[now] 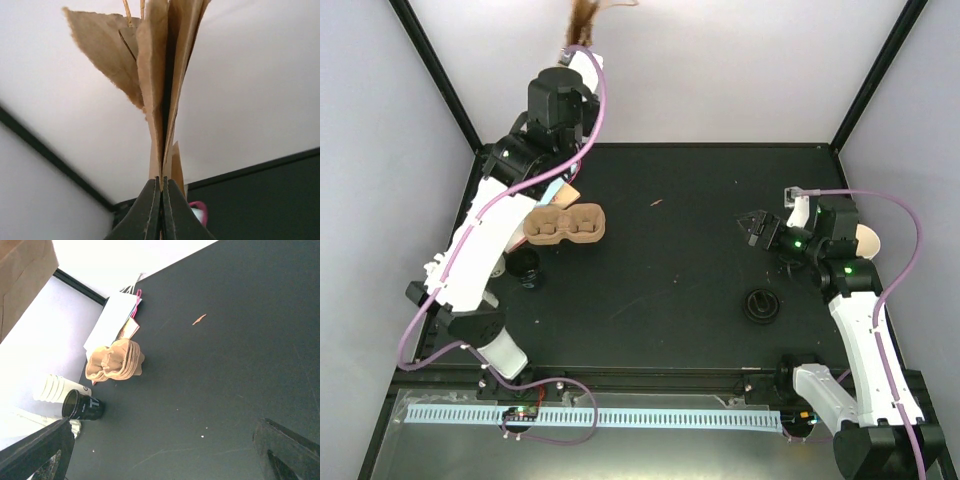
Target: Pack the takeout coffee
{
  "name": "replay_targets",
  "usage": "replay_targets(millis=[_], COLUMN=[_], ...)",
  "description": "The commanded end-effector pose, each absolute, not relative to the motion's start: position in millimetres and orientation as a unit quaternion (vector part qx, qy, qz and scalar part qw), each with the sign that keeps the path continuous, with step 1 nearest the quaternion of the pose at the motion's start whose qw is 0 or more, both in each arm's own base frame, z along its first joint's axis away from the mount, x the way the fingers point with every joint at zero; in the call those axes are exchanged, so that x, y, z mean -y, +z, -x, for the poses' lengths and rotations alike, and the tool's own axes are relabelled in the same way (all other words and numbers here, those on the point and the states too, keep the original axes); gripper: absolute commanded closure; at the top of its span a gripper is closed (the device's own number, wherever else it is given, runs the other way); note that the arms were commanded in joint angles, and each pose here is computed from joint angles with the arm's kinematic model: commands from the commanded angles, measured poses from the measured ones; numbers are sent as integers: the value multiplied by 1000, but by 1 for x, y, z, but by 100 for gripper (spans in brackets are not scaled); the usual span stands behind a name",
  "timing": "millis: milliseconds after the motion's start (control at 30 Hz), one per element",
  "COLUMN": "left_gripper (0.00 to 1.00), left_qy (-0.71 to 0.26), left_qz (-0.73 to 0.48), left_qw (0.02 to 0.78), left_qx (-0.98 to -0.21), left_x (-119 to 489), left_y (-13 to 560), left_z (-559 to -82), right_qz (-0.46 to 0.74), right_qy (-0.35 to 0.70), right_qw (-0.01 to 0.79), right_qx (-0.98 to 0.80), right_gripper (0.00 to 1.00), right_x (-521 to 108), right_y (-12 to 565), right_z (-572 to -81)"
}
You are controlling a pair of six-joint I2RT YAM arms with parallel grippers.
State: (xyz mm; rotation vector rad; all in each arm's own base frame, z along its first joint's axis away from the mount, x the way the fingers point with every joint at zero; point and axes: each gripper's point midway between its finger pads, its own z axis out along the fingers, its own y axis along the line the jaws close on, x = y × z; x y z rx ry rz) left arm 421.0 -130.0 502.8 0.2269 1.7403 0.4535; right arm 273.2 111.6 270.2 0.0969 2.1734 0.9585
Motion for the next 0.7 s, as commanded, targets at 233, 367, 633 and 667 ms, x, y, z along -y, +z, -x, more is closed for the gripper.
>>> replay_targets(millis=[233, 367, 633, 667], left_gripper=[98, 98, 98, 98], left_qy=[-267, -339, -451, -461], left_qz=[-187, -152, -101, -104], left_qw=[633, 613, 539, 532], left_qx=[-702, -698, -704, -702], left_x=[239, 238, 239, 241], left_y=[516, 493, 431, 425], left_z=[-319, -305, -306, -304], right_qz=[-36, -37, -41, -41], right_qy=[371, 366, 363, 362], right_qw=[384, 383, 373, 372], right_qx=[-845, -847, -853, -854], right_gripper=[0, 0, 0, 0], right_x=[-111, -110, -109, -109], right_y=[284, 280, 271, 270], right_z=[-267, -267, -268, -268])
